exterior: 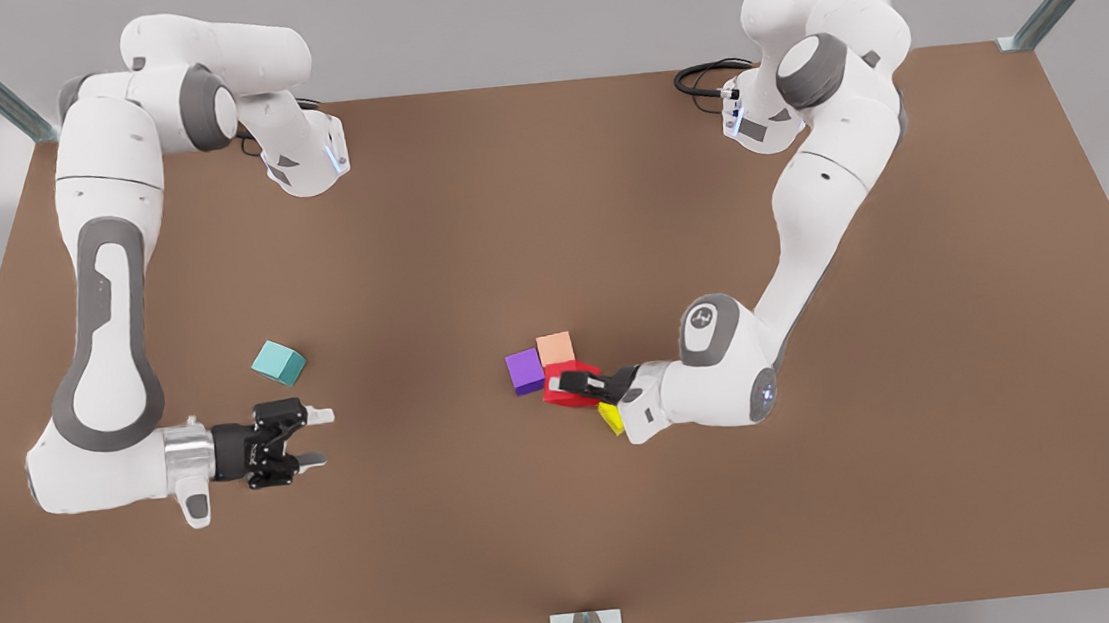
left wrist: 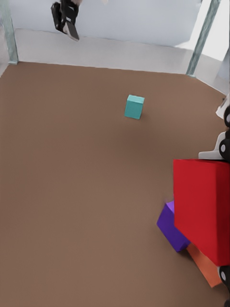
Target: Pick up red wooden cube and pass to hand red wooden cube and place in blue wooden cube
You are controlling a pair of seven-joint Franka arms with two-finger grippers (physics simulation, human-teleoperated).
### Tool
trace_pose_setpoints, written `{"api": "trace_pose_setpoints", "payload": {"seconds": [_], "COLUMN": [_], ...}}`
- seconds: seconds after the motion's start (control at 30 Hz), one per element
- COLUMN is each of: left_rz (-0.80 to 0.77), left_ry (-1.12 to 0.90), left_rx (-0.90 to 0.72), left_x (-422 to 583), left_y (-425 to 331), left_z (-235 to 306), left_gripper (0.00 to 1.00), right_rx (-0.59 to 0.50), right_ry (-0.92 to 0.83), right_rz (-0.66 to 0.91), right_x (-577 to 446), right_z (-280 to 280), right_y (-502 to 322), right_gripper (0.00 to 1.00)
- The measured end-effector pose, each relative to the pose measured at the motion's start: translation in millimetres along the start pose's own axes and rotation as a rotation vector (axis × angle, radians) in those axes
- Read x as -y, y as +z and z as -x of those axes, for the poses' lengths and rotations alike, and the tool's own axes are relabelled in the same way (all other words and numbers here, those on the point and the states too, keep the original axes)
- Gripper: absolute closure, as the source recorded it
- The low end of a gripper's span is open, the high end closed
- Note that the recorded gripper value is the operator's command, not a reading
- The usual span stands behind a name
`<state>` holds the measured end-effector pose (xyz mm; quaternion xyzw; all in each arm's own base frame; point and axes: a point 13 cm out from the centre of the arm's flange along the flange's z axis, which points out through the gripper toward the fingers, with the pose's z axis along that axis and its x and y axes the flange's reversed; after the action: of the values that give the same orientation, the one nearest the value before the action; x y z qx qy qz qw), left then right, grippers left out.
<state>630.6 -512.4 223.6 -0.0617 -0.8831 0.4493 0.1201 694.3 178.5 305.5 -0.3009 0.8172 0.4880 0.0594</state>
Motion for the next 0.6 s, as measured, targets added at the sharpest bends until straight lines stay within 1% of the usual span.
{"api": "trace_pose_setpoints", "payload": {"seconds": [0.1,0.23,0.43,0.6], "left_rz": [-0.189,-0.337,-0.415,-0.436], "left_ry": [-0.151,-0.265,-0.266,-0.230], "left_rx": [0.001,-0.005,-0.028,-0.029], "left_x": [23,32,35,32], "left_y": [17,18,10,15], "left_z": [7,14,13,12], "left_gripper": [0.35,0.35,0.35,0.35], "right_rx": [0.057,0.108,0.143,0.175], "right_ry": [-0.165,-0.341,-0.550,-0.668], "right_rz": [0.109,0.242,0.318,0.309], "right_x": [-15,-31,-44,-38], "right_z": [11,11,7,9], "right_y": [25,64,108,136], "right_gripper": [0.00,0.00,0.00,0.00]}}
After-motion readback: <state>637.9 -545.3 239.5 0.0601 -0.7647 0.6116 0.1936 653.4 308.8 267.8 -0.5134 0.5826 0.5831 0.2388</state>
